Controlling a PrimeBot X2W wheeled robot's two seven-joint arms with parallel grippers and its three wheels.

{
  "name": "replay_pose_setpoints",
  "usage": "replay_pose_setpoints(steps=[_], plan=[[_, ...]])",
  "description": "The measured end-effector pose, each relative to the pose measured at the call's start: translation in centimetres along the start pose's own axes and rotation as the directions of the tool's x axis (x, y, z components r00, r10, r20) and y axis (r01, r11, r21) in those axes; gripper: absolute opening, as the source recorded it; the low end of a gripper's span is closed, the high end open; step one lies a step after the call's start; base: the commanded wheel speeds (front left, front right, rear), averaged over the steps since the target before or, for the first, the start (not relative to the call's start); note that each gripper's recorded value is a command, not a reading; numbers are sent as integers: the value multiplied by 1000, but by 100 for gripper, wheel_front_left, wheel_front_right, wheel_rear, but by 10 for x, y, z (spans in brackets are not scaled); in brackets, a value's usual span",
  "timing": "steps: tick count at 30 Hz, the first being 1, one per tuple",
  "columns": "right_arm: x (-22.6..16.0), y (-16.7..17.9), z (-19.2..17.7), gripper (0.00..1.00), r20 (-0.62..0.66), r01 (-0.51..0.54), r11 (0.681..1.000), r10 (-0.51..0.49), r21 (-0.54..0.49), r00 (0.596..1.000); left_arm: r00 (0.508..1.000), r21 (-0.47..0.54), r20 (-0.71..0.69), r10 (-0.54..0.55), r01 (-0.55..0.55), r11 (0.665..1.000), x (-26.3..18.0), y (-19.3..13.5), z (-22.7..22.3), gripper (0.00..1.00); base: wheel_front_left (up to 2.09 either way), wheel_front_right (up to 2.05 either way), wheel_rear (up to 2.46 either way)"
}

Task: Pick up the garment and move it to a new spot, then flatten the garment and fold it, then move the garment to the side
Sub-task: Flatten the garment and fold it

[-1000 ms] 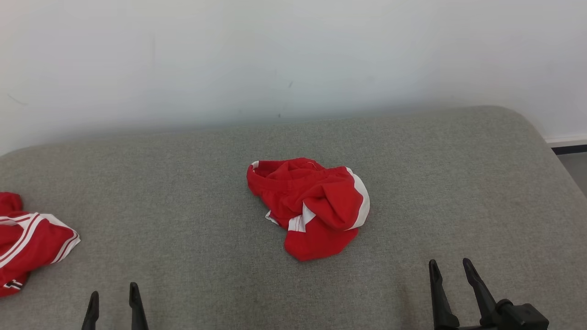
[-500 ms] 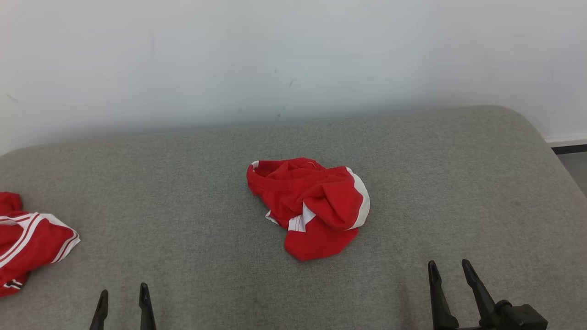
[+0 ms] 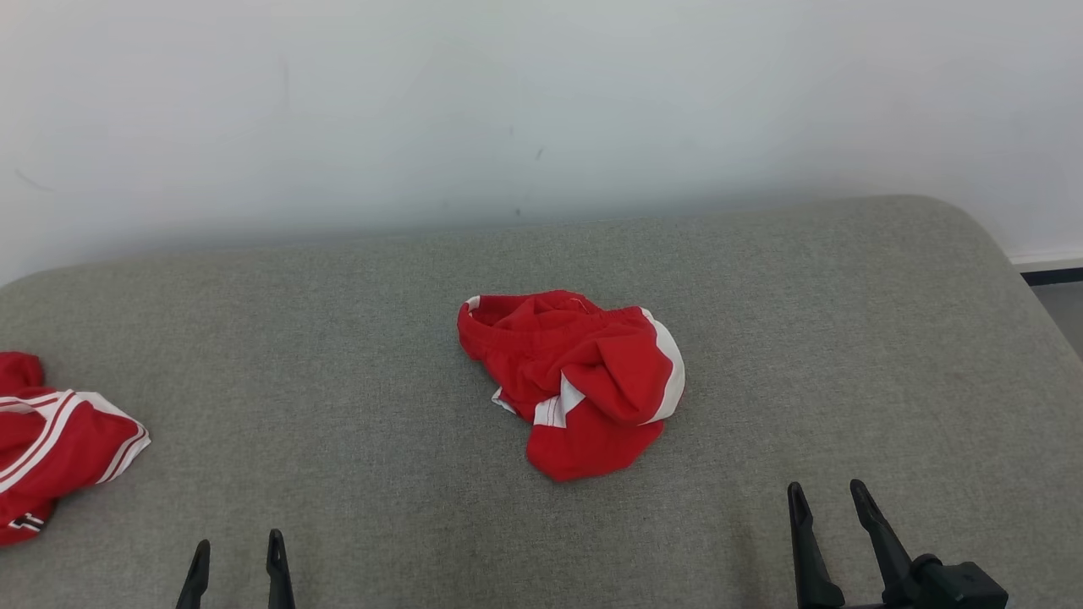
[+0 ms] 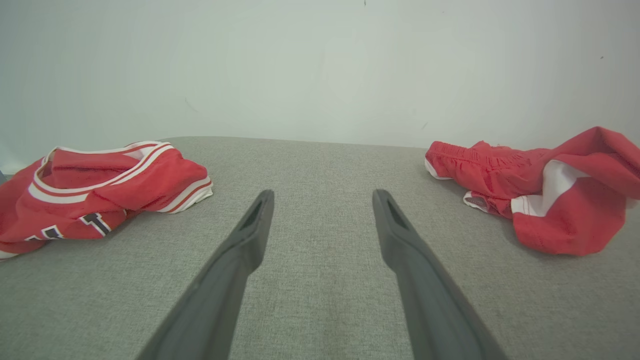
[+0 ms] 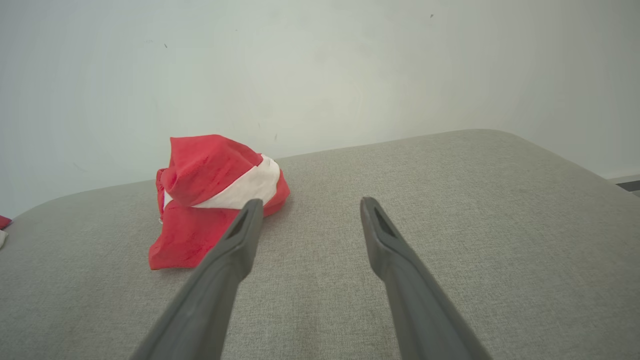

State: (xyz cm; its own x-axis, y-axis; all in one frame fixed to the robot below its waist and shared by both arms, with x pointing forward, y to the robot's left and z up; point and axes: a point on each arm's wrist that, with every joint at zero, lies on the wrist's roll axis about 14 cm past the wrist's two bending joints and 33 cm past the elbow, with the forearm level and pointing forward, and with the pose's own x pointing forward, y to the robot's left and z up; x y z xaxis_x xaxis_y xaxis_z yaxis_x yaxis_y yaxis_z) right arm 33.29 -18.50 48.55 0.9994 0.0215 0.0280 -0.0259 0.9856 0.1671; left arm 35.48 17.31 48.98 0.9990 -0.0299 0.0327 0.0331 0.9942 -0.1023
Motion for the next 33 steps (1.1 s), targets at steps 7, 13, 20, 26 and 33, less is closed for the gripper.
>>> replay_pose_setpoints(steps=[7, 13, 20, 26, 33], plan=[[0, 0, -1, 100, -2, 0, 1000, 0, 1, 1000, 1000, 3, -5, 0, 0, 1000, 0, 0, -2, 100, 0, 0, 0], [0, 0, -1, 100, -3, 1, 1000, -1, 1, 1000, 1000, 4, -8, 1, -1, 1000, 0, 1, -2, 100, 0, 0, 0], [0, -1, -1, 100, -4, 2, 1000, -2, 2, 1000, 1000, 3, -9, 5, -5, 1000, 0, 2, -3, 100, 0, 0, 0], [0, 0, -1, 100, -3, 0, 1000, 0, 2, 1000, 1000, 0, -9, 6, -6, 1000, -1, 3, -3, 100, 0, 0, 0], [3, 9, -7, 100, -23, -29, 1000, 29, 4, 999, 1000, -18, -8, 19, -19, 1000, -4, 7, -3, 100, 0, 0, 0]])
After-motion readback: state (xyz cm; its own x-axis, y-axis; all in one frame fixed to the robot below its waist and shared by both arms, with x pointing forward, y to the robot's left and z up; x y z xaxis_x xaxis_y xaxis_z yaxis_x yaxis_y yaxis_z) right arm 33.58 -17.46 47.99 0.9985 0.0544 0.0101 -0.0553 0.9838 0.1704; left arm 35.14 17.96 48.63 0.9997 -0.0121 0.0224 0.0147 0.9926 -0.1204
